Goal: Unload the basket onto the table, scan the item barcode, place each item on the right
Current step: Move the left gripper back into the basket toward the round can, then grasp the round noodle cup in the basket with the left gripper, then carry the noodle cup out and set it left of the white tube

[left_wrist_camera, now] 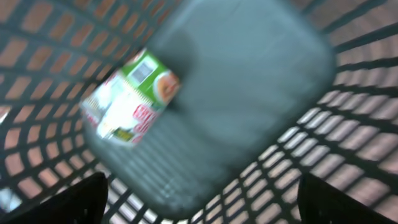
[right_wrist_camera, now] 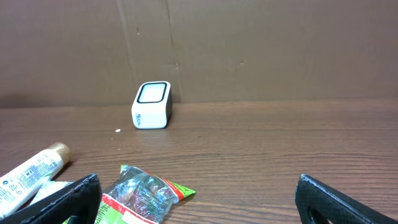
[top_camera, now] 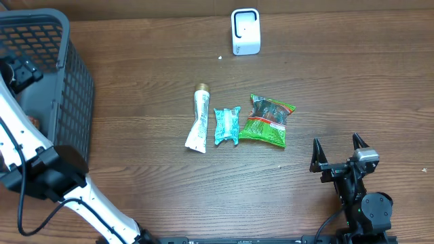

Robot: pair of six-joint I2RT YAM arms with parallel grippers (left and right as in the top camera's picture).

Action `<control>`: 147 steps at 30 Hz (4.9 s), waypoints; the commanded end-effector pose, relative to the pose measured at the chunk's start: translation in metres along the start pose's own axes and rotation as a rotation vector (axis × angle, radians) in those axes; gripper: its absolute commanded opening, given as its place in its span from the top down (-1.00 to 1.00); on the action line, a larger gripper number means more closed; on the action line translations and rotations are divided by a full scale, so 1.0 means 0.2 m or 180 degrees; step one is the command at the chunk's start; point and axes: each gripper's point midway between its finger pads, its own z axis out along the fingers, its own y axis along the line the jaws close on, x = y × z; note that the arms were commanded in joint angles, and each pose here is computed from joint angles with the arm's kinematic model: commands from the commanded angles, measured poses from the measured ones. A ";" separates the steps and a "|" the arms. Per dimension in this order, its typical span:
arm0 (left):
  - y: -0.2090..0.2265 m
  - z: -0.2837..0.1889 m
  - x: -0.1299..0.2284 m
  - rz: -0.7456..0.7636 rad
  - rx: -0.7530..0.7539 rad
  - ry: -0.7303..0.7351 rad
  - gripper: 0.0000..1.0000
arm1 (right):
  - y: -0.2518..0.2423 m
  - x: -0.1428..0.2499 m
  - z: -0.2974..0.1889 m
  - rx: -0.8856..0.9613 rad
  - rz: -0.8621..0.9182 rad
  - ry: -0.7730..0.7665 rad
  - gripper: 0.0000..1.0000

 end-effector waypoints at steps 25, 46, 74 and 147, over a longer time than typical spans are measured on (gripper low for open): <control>0.30 0.50 0.09 0.0542 -0.1099 0.0797 -0.74 | -0.01 0.00 0.00 0.0031 -0.0014 -0.0029 -1.00; 0.34 0.85 0.13 0.1064 -0.1134 0.0955 -0.57 | -0.01 0.00 0.00 0.0031 -0.0014 -0.0029 -1.00; 0.14 0.92 0.14 0.0902 -0.1137 0.0732 -0.30 | -0.01 0.00 0.00 0.0032 -0.0014 -0.0027 -1.00; -1.02 -0.57 0.92 0.2108 0.1562 0.0374 -0.41 | -0.01 0.00 0.00 0.0031 -0.0014 -0.0029 -1.00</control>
